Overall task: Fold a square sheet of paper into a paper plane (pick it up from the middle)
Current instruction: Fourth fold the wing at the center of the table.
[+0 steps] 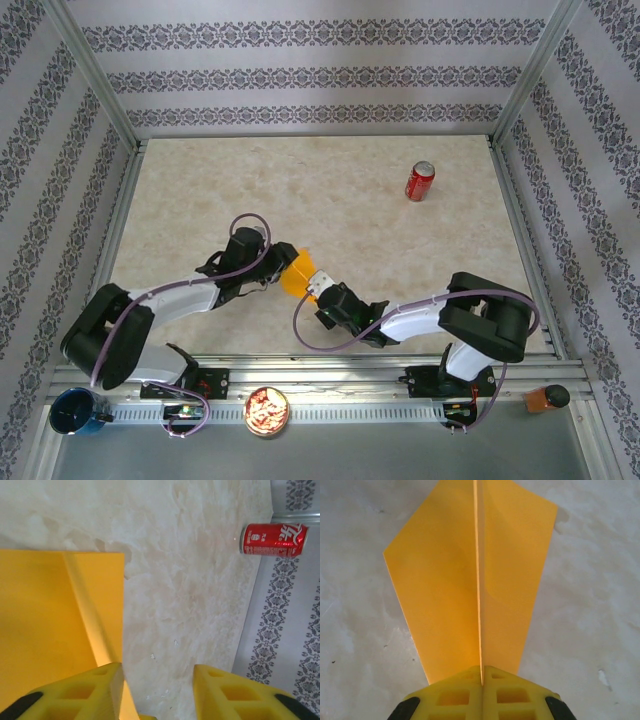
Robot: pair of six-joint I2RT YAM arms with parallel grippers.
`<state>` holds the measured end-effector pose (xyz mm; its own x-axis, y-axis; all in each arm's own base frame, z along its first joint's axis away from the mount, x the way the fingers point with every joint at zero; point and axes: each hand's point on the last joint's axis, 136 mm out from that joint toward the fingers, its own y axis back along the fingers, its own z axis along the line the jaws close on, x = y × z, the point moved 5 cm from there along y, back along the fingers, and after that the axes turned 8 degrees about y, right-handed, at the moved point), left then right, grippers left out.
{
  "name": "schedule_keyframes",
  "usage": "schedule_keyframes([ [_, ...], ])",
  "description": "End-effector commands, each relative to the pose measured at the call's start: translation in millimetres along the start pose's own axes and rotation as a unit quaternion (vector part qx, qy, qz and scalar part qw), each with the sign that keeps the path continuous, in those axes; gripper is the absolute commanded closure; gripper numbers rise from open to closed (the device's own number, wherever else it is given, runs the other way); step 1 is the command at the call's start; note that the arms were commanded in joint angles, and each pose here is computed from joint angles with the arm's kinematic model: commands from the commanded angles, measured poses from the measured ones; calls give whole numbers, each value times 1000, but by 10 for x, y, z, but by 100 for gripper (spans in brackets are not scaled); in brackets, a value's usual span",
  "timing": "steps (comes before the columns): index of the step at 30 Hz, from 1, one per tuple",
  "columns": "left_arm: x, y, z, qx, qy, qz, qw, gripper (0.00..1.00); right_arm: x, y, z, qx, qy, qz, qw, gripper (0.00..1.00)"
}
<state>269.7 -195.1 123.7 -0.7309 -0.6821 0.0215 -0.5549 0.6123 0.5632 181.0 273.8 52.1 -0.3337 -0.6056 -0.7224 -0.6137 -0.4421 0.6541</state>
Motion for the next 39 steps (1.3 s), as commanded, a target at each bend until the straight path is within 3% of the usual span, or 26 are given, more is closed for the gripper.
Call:
schedule_keyframes([
  [1, -16, 126, 118, -29, -5, -30, 999, 55, 15, -71, 32, -14, -27, 5, 1000, 95],
  [10, -70, 354, 73, -38, -23, -64, 997, 49, 28, -154, 115, -55, -63, 12, 996, 92],
  [28, -88, 211, 203, -55, -12, -46, 997, 47, -27, -114, 141, -92, -72, 6, 993, 85],
  [39, -104, 356, 87, -56, -39, -59, 996, 48, 4, -166, 162, -114, -107, 20, 988, 92],
])
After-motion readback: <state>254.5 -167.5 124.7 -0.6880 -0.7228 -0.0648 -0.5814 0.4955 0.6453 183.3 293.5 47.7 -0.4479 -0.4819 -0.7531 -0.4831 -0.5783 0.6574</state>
